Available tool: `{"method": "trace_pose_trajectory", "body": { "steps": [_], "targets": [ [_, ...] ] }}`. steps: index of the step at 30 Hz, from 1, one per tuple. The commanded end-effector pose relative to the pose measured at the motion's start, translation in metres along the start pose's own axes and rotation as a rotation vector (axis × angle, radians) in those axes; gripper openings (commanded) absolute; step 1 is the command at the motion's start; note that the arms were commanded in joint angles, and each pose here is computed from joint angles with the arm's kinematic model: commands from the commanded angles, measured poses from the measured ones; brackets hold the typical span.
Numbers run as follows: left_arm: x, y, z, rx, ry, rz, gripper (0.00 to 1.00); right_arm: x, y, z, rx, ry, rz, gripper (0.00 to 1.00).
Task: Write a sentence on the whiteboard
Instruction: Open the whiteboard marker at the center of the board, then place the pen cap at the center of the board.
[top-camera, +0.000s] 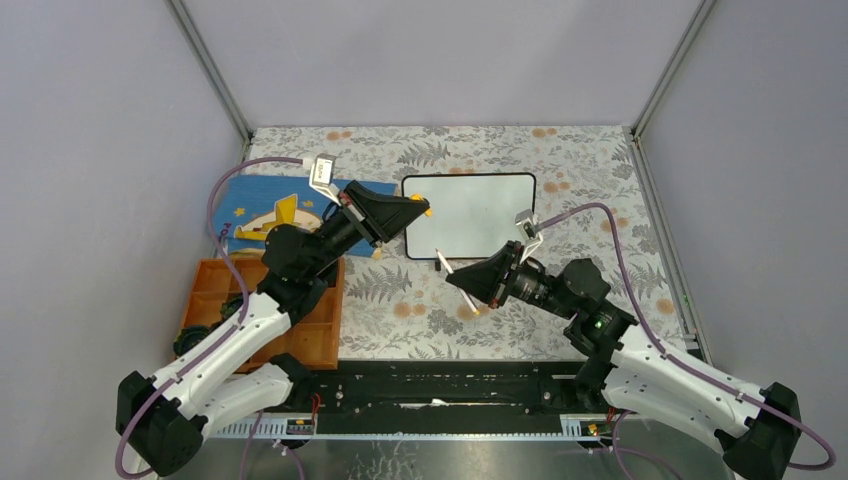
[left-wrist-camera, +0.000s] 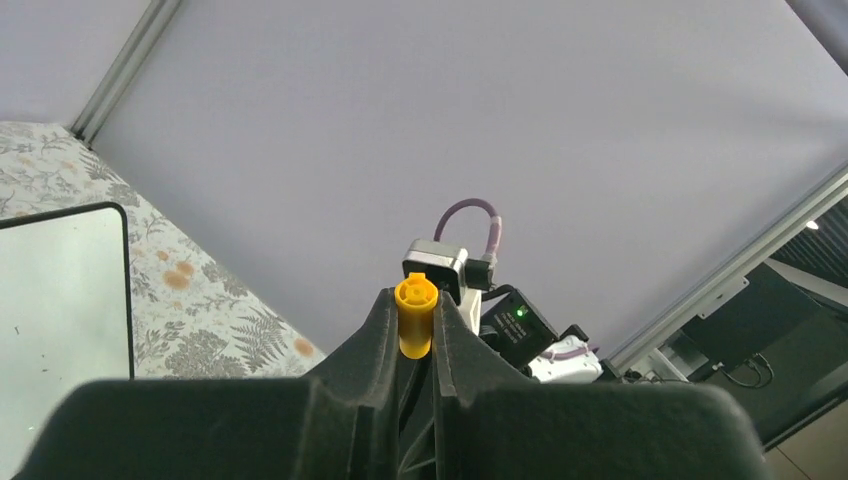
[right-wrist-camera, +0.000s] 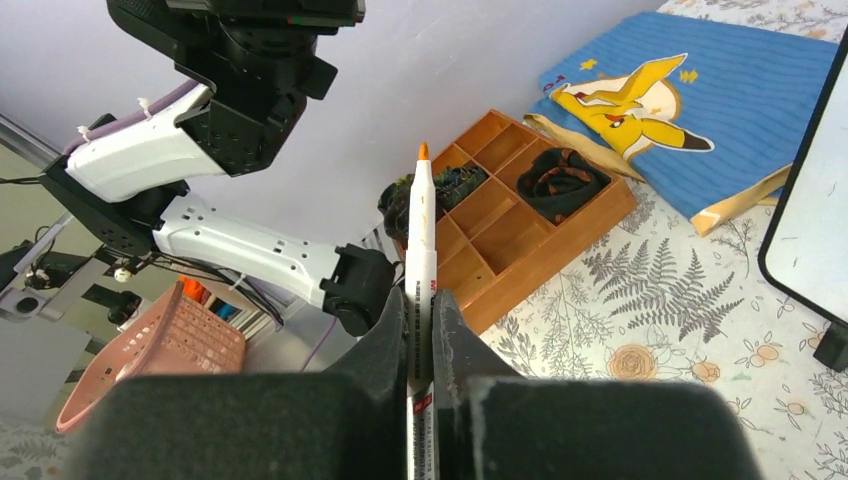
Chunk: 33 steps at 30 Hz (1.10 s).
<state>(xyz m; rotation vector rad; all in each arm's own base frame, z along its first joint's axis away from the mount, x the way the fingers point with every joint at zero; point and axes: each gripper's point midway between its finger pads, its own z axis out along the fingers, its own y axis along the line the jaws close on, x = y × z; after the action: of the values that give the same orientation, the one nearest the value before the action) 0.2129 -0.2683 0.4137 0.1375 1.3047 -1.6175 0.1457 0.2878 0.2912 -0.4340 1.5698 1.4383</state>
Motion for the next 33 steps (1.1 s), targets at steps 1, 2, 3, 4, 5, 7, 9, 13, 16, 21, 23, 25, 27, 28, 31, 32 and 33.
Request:
{"method": "trace_pose_trajectory", "body": {
  "steps": [1, 2, 3, 4, 5, 7, 9, 13, 16, 21, 23, 25, 27, 28, 31, 32, 33],
  "targets": [
    [-0.022, -0.014, 0.004, 0.032, -0.084, 0.046, 0.0, -0.015, 0.009, -0.004, -0.015, -0.042, -0.032, 0.0],
    [-0.021, -0.009, 0.003, 0.004, -0.074, 0.06, 0.0, -0.017, 0.006, -0.005, 0.013, -0.048, -0.041, 0.0],
    [-0.018, -0.001, 0.001, -0.038, -0.057, 0.084, 0.0, -0.021, 0.0, -0.007, 0.056, -0.059, -0.055, 0.0],
    [-0.016, 0.008, -0.002, -0.089, -0.042, 0.114, 0.0, -0.025, -0.009, -0.011, 0.121, -0.068, -0.065, 0.0],
    [-0.011, 0.022, -0.007, -0.165, -0.016, 0.139, 0.0, -0.03, -0.021, -0.016, 0.202, -0.079, -0.08, 0.0],
    [-0.002, 0.056, -0.022, -0.339, 0.041, 0.189, 0.0, -0.036, -0.05, -0.031, 0.388, -0.097, -0.106, 0.0],
    [0.012, 0.095, -0.044, -0.533, 0.126, 0.222, 0.0, -0.036, -0.076, -0.048, 0.554, -0.084, -0.127, 0.0],
    [0.056, 0.151, -0.09, -0.786, 0.356, 0.217, 0.0, -0.027, -0.097, -0.065, 0.682, -0.039, -0.15, 0.0],
    [0.089, 0.18, -0.112, -0.878, 0.501, 0.179, 0.0, -0.022, -0.102, -0.064, 0.689, -0.04, -0.142, 0.0],
    [0.136, 0.221, -0.143, -1.014, 0.69, 0.121, 0.0, -0.021, -0.102, -0.055, 0.673, -0.021, -0.147, 0.0],
    [0.147, 0.233, -0.153, -1.064, 0.716, 0.112, 0.0, -0.02, -0.102, -0.053, 0.668, -0.008, -0.152, 0.0],
    [0.156, 0.244, -0.161, -1.109, 0.734, 0.103, 0.0, -0.019, -0.102, -0.05, 0.661, 0.001, -0.156, 0.0],
    [0.163, 0.253, -0.168, -1.149, 0.75, 0.097, 0.0, -0.018, -0.102, -0.048, 0.659, 0.009, -0.158, 0.0],
    [0.167, 0.256, -0.17, -1.161, 0.76, 0.089, 0.0, -0.018, -0.102, -0.048, 0.659, 0.012, -0.161, 0.0],
    [0.179, 0.264, -0.175, -1.185, 0.79, 0.069, 0.0, -0.018, -0.102, -0.047, 0.658, 0.015, -0.164, 0.0],
    [0.184, 0.266, -0.176, -1.192, 0.801, 0.059, 0.0, -0.017, -0.102, -0.046, 0.653, 0.016, -0.165, 0.0],
    [0.19, 0.268, -0.176, -1.193, 0.809, 0.048, 0.0, -0.017, -0.102, -0.045, 0.649, 0.017, -0.166, 0.0]
  ]
}}
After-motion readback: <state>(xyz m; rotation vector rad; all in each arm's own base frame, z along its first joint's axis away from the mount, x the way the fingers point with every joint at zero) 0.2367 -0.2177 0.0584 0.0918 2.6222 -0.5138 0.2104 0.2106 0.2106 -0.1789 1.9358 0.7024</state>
